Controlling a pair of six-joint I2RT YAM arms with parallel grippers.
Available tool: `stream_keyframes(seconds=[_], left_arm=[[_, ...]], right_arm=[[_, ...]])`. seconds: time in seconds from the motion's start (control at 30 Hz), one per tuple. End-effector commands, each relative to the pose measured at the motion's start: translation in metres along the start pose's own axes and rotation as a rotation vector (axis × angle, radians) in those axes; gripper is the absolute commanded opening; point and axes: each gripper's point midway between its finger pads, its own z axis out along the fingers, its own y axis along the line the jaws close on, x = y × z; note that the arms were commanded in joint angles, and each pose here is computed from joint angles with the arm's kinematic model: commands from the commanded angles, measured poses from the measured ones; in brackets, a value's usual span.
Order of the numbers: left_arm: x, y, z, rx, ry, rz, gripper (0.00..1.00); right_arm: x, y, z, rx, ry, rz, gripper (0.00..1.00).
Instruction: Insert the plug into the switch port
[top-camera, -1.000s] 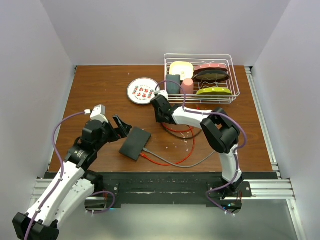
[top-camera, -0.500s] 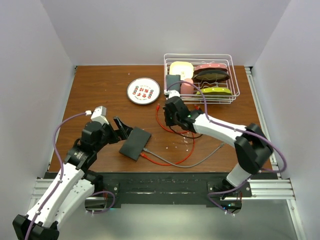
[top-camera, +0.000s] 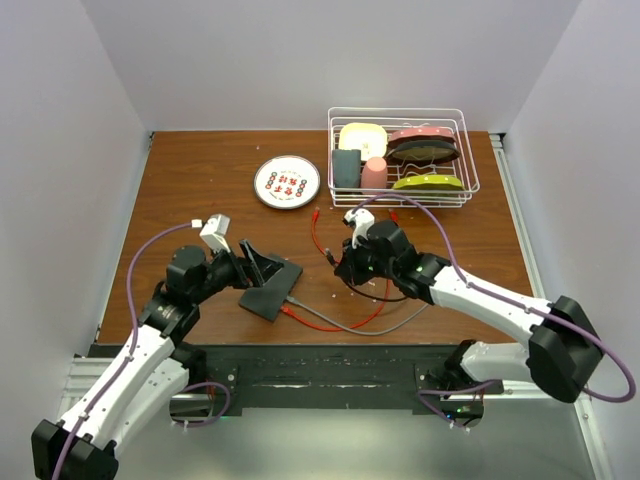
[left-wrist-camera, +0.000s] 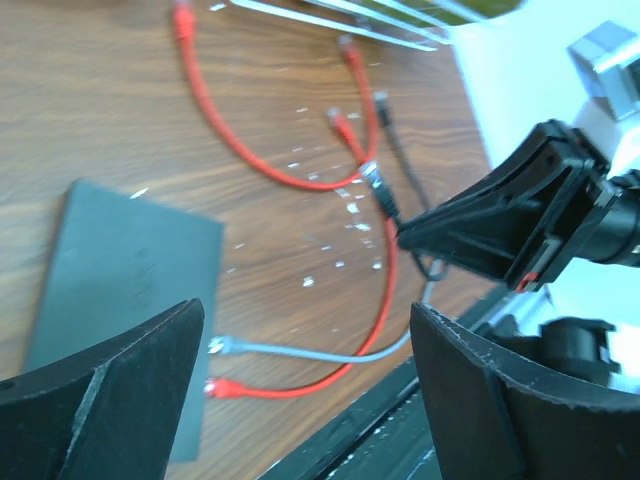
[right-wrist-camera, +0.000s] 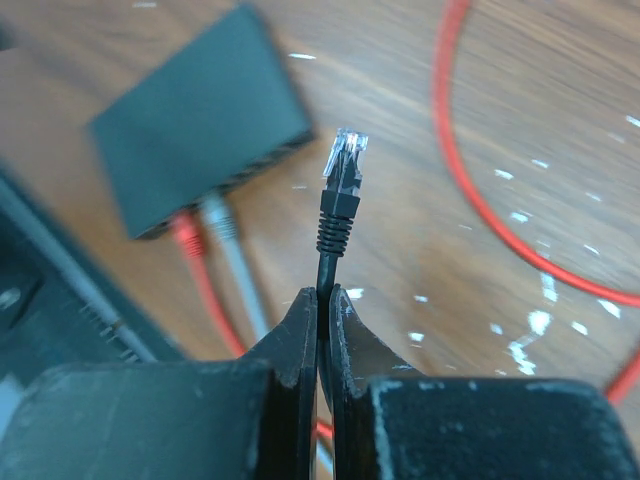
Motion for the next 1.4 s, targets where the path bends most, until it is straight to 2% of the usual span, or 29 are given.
stream_keyframes(seconds=[0.0, 0.17, 0.43, 0.9, 1.0, 1.17, 1.37], left_arm=[[-0.009, -0.035, 0.0, 0.197, -0.032, 0.013, 0.87], [0.002, -0.047, 0.002, 0.271, -0.001, -0.009, 0.82], [0.005, -0.061, 0.004, 0.339, 0.011, -0.005, 0.77], [0.013, -0.085, 0.005, 0.458, 0.015, 0.01, 0.63], [0.016, -0.086, 0.006, 0.463, 0.027, 0.009, 0.49], [0.015, -0.091, 0.004, 0.487, 0.019, 0.012, 0.36], [0.016, -0.094, 0.002, 0.502, 0.021, 0.015, 0.4]], right_arm=[[-0.015, 0.047, -0.018, -0.239, -0.082, -0.076, 0.0], [-0.013, 0.078, -0.034, -0.417, -0.107, -0.097, 0.0], [-0.015, 0.105, -0.054, -0.554, -0.119, -0.131, 0.0], [-0.015, 0.13, -0.054, -0.663, -0.11, -0.111, 0.0], [-0.018, 0.133, -0.054, -0.661, -0.114, -0.112, 0.0], [-0.02, 0.135, -0.052, -0.652, -0.118, -0.109, 0.0], [-0.025, 0.14, -0.052, -0.641, -0.13, -0.099, 0.0]])
